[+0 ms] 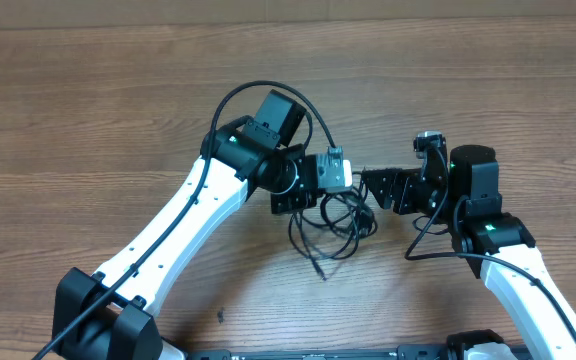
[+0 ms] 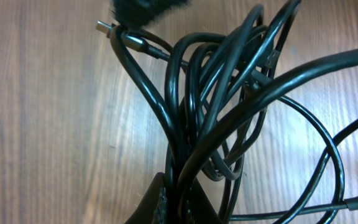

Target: Untangle cables

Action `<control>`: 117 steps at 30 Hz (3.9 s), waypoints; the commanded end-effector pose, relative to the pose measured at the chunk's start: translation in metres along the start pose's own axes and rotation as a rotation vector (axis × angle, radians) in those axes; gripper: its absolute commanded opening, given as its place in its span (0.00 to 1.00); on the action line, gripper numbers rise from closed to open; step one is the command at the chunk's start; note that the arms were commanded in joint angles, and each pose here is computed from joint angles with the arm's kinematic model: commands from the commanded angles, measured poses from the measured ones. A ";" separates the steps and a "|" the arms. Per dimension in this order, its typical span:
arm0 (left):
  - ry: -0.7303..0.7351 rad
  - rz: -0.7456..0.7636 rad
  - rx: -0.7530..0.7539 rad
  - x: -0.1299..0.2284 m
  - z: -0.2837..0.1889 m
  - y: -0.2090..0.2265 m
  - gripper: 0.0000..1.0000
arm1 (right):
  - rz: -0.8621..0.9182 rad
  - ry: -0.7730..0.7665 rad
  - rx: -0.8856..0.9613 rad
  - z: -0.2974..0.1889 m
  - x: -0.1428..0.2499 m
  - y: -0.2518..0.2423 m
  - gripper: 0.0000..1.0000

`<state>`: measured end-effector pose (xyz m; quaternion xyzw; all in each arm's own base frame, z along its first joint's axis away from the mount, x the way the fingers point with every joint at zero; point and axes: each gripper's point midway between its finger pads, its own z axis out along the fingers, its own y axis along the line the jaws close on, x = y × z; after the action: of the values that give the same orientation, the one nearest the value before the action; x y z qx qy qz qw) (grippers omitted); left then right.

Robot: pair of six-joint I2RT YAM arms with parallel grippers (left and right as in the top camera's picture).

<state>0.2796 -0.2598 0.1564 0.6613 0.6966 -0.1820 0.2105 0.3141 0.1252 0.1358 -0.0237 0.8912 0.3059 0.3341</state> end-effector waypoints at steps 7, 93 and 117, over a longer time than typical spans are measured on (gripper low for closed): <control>0.019 0.098 -0.004 -0.001 -0.012 -0.006 0.04 | -0.014 -0.042 0.028 -0.004 -0.013 0.000 0.70; 0.042 -0.188 -0.623 -0.033 -0.026 0.095 0.04 | -0.170 -0.006 -0.444 -0.022 -0.010 0.082 0.71; -0.144 -0.142 -0.340 -0.072 -0.003 0.051 0.04 | -0.172 -0.008 -0.440 -0.021 -0.010 0.081 0.72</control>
<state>0.3524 -0.2892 0.1880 0.5310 0.7679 -0.0568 0.3537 0.2835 0.1783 0.1862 -0.1632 0.8015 0.4731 0.3272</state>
